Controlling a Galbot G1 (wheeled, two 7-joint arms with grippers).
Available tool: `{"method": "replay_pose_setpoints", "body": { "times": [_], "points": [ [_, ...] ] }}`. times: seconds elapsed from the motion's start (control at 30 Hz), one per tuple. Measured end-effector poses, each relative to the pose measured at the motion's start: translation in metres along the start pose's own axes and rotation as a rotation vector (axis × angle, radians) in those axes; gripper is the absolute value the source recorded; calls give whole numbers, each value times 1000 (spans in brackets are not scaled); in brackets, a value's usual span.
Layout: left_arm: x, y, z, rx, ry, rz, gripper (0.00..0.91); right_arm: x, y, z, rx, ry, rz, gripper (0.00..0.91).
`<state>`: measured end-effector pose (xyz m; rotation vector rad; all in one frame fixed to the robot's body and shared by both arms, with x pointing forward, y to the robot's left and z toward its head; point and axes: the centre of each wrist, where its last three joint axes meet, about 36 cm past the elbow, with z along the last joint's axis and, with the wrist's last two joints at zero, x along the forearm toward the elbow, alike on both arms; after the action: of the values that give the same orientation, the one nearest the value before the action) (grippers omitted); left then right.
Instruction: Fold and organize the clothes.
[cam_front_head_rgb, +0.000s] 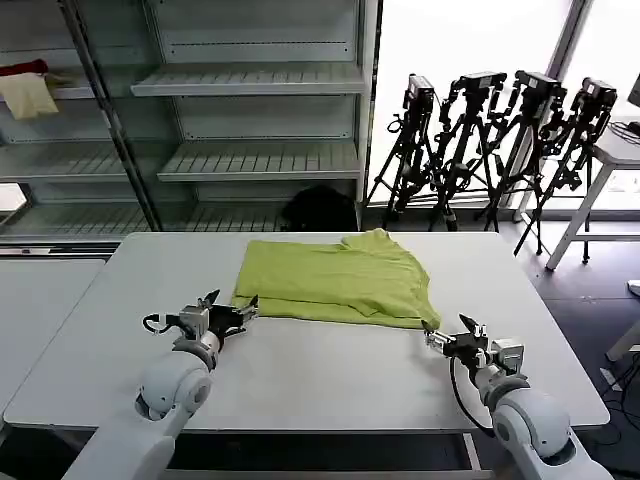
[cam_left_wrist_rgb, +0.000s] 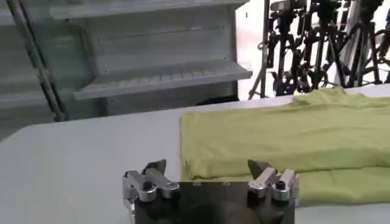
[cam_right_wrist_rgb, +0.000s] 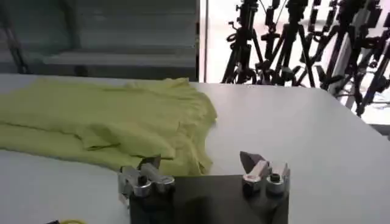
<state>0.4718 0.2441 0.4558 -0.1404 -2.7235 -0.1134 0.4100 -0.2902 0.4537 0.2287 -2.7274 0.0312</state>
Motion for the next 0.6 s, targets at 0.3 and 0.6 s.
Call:
{"method": "replay_pose_setpoints", "body": {
  "times": [0.3,0.6],
  "points": [
    [-7,6,6,31,26,9,826,-6,8,-2,16,7,-28,756],
    [-12,3,12,47,46,27,514,-11,7,1,28,22,-30,705]
  ]
}}
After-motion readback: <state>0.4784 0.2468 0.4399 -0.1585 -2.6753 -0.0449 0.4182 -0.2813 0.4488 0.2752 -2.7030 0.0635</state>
